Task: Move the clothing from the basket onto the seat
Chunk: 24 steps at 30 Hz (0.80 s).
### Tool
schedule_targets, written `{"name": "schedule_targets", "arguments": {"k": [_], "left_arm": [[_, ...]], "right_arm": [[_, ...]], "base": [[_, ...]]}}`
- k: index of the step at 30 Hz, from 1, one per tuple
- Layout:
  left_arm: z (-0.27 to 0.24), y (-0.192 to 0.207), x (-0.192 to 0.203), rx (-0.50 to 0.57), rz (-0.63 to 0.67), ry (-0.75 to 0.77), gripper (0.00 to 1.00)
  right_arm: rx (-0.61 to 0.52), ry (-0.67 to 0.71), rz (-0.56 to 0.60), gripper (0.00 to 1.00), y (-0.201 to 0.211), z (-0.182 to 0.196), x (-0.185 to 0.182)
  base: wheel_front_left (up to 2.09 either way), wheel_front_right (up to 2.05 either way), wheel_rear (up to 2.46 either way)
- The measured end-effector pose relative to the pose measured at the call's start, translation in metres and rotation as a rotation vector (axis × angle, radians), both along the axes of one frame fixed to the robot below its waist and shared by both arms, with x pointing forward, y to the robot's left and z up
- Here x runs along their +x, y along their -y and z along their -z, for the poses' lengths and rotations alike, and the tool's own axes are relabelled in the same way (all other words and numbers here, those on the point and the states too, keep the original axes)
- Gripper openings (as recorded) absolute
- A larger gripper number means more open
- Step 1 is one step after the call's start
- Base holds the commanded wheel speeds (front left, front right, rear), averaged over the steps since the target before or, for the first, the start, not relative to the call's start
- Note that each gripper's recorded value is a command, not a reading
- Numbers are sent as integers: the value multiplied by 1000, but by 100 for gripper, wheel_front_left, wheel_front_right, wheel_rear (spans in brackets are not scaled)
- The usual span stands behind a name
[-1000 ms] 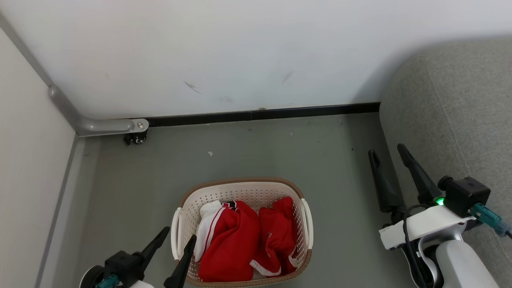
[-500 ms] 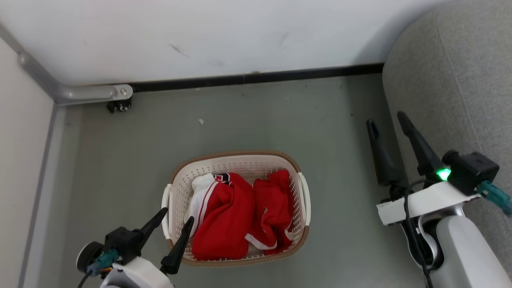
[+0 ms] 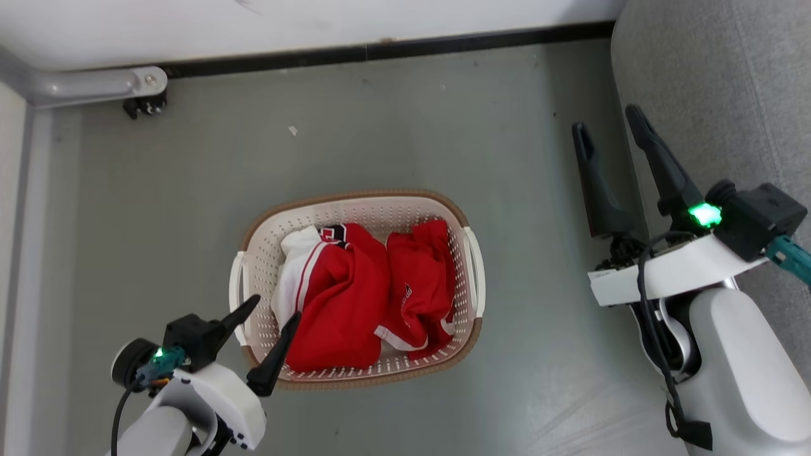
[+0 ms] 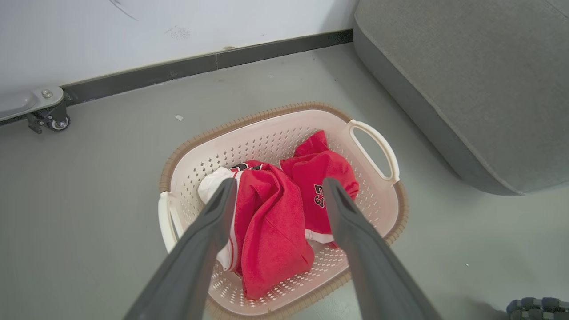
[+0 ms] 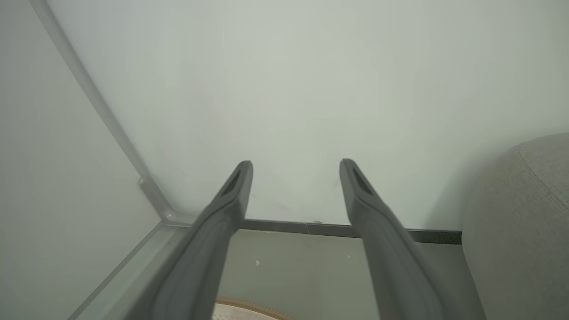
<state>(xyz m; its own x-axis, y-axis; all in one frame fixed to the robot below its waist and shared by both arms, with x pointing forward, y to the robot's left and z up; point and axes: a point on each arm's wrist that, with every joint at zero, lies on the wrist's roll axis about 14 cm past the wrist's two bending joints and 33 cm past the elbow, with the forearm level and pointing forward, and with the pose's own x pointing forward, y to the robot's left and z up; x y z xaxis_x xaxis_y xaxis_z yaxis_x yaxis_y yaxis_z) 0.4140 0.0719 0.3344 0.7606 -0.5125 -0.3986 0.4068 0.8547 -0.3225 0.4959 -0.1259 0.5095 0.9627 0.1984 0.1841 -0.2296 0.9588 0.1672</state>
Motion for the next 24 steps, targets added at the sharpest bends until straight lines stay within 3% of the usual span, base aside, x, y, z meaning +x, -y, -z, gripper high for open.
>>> {"name": "schedule_targets", "arguments": {"k": [24], "left_arm": [[80,29,12,33,183,-184,100]], "right_arm": [[10,-19,-84,100,-23,41,48]], "base": [[0,0,0]]}}
